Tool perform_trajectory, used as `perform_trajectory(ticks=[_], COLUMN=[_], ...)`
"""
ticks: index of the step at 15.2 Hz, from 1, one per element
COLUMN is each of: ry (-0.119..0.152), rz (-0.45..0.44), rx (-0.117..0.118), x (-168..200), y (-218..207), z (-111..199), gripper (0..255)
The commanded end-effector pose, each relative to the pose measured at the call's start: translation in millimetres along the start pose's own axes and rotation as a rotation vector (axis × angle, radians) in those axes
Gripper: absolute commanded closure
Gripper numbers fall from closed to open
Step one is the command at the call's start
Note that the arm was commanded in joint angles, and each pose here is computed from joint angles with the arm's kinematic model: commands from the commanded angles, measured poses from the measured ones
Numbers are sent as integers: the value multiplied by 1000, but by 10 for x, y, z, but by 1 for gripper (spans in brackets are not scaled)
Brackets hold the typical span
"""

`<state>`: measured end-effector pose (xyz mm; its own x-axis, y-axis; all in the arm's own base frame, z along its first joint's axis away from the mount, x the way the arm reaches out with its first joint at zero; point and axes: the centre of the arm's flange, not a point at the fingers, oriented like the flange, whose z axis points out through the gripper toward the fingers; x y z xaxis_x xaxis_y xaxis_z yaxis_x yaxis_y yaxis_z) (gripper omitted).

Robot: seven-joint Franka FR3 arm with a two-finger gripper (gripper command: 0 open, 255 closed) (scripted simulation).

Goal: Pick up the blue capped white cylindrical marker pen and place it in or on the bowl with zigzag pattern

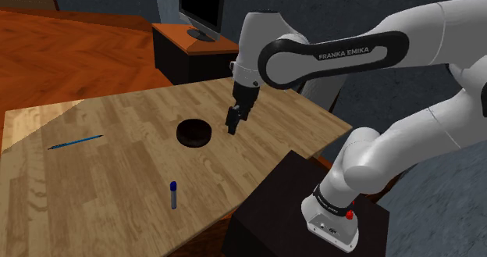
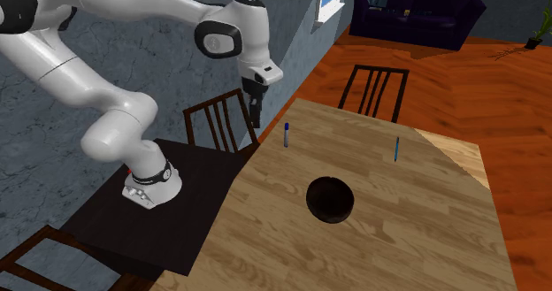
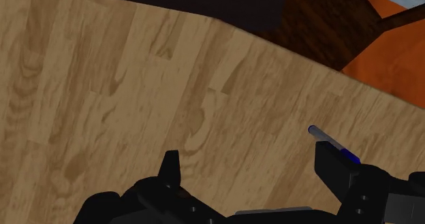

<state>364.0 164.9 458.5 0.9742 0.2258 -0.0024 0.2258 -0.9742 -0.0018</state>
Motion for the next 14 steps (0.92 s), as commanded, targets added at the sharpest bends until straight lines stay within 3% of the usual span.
perform_trajectory(ticks=[1, 14], ry=[1, 1], rz=[-9, -66], rx=[1, -3], x=[144, 782], y=[-184, -1360], z=[166, 1245], gripper=[0, 0])
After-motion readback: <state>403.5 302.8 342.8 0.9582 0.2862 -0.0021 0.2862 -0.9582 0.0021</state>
